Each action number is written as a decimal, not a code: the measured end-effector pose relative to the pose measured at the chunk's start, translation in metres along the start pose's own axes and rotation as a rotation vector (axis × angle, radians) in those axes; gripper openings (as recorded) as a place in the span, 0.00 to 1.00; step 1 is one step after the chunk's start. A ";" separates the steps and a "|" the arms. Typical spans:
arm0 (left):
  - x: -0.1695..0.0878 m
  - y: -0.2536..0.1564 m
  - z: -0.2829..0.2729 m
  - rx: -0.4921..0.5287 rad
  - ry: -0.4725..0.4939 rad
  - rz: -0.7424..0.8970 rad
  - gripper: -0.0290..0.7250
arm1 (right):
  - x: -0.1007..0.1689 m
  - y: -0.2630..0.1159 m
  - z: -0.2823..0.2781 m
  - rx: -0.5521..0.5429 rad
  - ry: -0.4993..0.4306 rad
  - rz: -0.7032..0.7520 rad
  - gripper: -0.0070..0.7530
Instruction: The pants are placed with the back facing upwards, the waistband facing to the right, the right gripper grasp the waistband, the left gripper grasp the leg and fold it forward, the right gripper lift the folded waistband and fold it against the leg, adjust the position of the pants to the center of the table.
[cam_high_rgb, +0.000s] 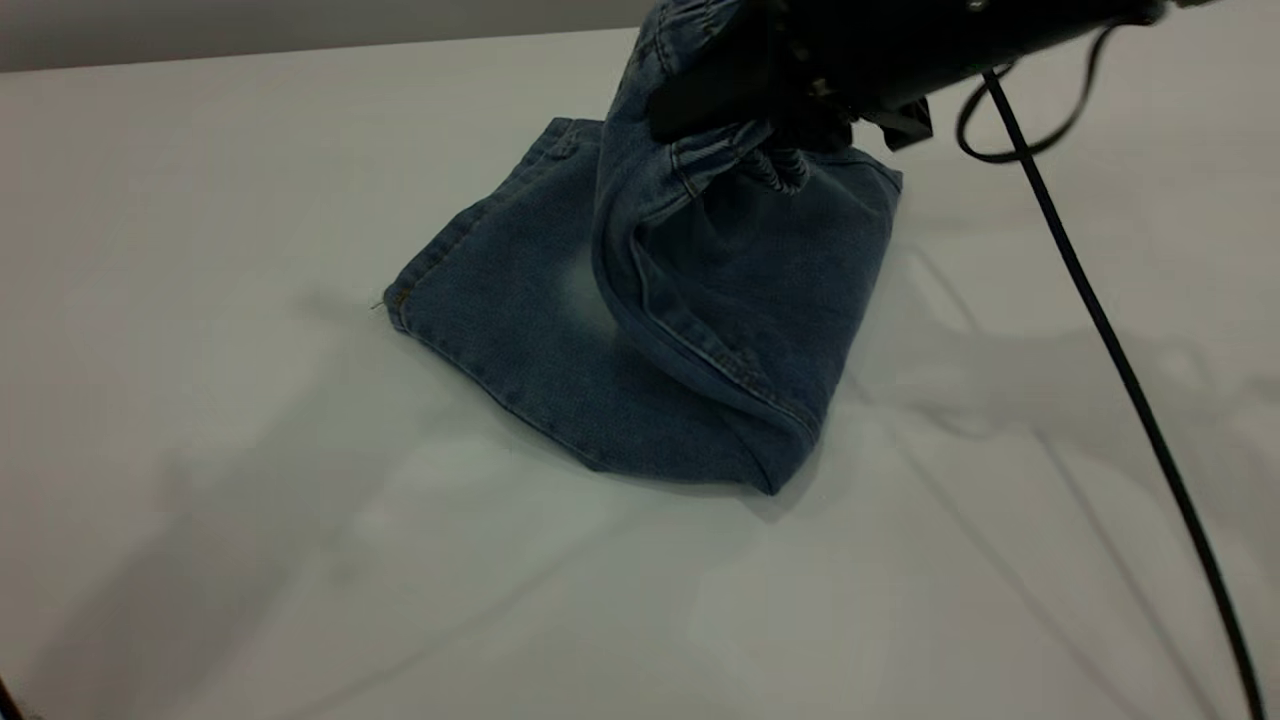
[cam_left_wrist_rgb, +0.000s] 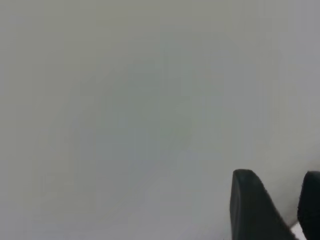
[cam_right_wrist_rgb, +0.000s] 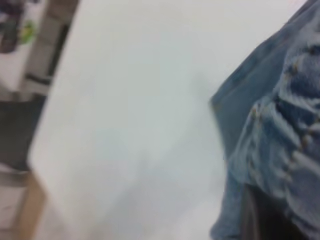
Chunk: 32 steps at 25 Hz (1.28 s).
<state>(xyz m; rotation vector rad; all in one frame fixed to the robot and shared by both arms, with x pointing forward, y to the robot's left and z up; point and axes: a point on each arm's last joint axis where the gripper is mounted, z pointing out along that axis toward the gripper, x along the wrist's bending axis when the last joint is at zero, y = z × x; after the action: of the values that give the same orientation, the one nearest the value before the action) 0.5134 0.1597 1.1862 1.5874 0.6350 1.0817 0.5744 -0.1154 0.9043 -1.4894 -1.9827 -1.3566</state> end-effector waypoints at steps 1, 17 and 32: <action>0.001 0.003 -0.004 -0.003 0.004 -0.007 0.36 | 0.000 0.003 0.004 -0.006 -0.023 -0.014 0.09; 0.006 0.013 -0.022 0.014 0.019 -0.114 0.36 | 0.003 0.037 0.051 -0.038 0.010 -0.074 0.38; 0.004 0.013 -0.022 0.015 0.014 -0.111 0.36 | 0.056 0.041 0.064 0.025 0.251 0.061 0.75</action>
<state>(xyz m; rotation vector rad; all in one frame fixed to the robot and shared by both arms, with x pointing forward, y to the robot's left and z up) 0.4944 0.1696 1.2003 1.5400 0.7331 1.0084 0.6045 -0.0300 0.9321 -1.2863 -1.7779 -1.4110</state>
